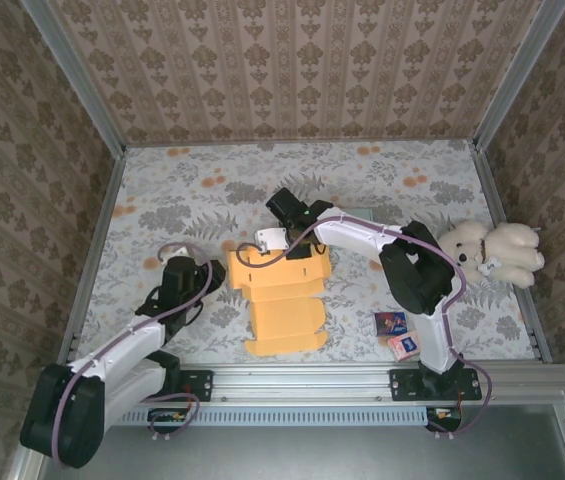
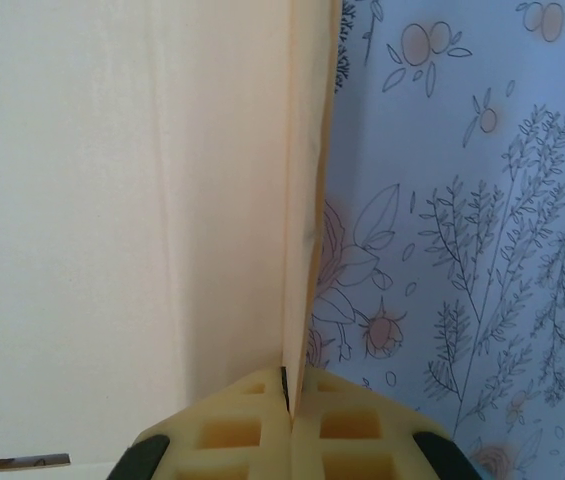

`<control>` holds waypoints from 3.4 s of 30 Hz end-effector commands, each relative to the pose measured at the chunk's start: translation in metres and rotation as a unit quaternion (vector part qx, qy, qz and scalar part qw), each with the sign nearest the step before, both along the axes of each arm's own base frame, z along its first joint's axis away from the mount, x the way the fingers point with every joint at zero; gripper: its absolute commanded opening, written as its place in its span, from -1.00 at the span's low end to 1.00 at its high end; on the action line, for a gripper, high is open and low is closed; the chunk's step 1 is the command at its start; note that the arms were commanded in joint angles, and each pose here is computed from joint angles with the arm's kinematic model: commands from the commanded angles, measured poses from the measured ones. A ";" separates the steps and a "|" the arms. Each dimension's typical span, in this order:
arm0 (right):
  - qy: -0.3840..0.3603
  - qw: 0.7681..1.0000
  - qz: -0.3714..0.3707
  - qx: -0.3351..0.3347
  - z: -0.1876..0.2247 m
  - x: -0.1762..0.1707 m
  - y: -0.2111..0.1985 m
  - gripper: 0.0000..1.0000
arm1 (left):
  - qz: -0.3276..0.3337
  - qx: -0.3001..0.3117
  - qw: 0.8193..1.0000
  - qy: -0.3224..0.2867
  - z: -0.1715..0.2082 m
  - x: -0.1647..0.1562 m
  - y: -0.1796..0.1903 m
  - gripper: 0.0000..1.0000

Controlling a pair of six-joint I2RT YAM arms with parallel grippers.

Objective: Fold the paper box

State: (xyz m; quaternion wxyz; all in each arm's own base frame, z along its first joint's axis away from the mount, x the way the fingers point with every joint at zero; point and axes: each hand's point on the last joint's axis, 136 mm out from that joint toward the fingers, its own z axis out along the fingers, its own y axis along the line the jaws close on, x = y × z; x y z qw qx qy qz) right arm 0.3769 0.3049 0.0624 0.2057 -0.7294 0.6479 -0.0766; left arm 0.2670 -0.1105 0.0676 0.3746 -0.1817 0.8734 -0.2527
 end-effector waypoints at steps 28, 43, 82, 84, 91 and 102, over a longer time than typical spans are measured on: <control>-0.279 0.953 -0.011 0.113 0.093 0.041 -0.006 -1.00 | -0.015 0.134 0.985 -0.108 0.032 -0.018 0.000 -0.22; -0.381 0.924 0.008 0.013 0.079 0.023 0.027 -1.00 | 0.039 0.155 0.978 -0.133 0.038 -0.022 0.029 -0.21; -0.527 0.848 0.062 0.013 0.037 -0.029 0.039 -1.00 | -0.019 0.154 0.974 -0.163 0.021 -0.006 0.021 -0.18; -0.526 0.848 0.065 0.014 0.036 -0.030 0.040 -1.00 | -0.025 0.151 0.973 -0.173 0.024 -0.006 0.018 -0.16; -0.524 0.849 0.069 0.017 0.034 -0.030 0.040 -1.00 | -0.023 0.153 0.970 -0.188 0.027 -0.005 0.019 -0.17; -0.522 0.849 0.075 0.024 0.035 -0.032 0.042 -1.00 | -0.018 0.157 0.968 -0.195 0.027 -0.003 0.021 -0.19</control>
